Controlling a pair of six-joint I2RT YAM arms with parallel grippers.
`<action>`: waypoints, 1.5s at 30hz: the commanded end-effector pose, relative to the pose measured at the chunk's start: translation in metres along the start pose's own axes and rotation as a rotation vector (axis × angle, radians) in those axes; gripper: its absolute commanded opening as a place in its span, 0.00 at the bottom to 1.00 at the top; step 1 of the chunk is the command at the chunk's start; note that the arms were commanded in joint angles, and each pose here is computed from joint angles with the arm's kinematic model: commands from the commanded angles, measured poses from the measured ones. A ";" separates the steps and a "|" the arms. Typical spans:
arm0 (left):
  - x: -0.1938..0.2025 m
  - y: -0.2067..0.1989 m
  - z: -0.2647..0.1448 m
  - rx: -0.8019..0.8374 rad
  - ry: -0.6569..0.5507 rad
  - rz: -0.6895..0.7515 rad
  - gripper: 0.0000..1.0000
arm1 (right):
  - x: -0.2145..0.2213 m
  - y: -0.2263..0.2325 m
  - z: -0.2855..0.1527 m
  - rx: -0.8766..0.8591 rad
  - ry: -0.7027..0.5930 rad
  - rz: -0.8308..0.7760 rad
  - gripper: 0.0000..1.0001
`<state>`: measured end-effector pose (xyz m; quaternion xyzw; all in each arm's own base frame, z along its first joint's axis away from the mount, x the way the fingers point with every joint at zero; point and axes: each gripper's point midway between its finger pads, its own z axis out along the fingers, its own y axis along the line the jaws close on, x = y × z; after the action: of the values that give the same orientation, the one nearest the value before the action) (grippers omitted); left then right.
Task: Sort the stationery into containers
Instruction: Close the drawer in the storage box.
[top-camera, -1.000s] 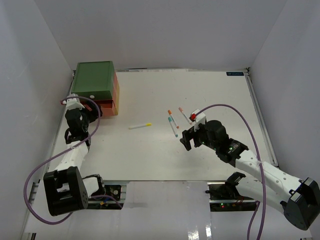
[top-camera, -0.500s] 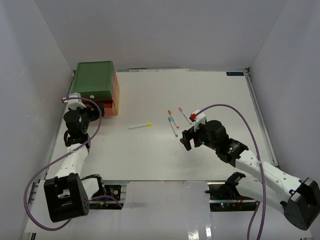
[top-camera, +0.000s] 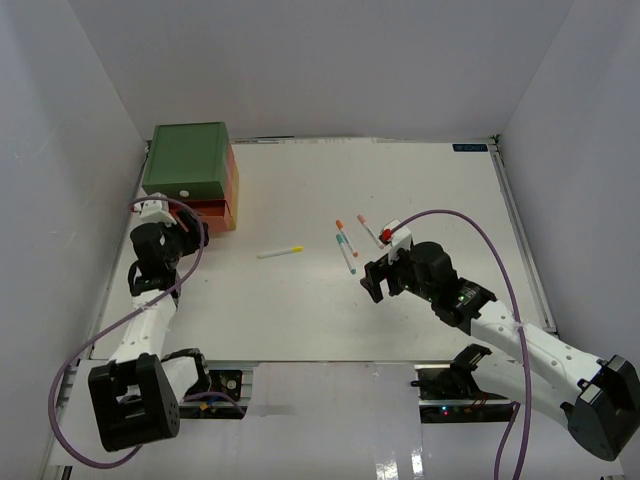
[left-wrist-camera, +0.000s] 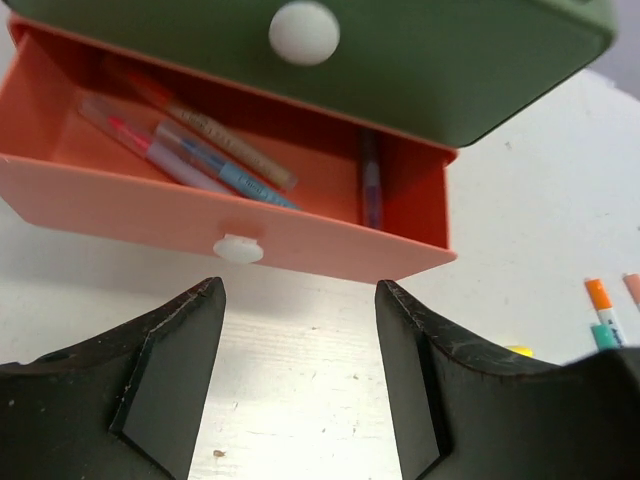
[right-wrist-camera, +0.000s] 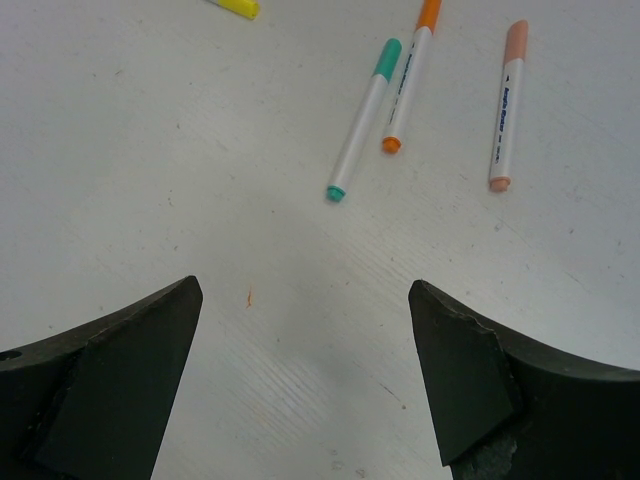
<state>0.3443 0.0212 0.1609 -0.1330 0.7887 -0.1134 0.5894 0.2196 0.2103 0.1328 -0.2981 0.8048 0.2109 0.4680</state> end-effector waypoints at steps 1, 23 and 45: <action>0.001 0.005 0.008 -0.011 0.012 0.014 0.73 | -0.014 -0.002 -0.002 0.009 -0.061 -0.007 0.91; -0.024 0.000 0.050 0.072 -0.147 -0.006 0.75 | -0.009 -0.002 0.002 0.012 -0.036 -0.011 0.90; -0.023 0.000 0.067 0.107 -0.177 -0.024 0.79 | -0.002 -0.003 0.007 0.013 -0.007 -0.013 0.91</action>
<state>0.4081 0.0260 0.1447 -0.1314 0.7432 -0.1467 0.6394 0.2202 0.2105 0.1230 -0.3021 0.8124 0.2045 0.4548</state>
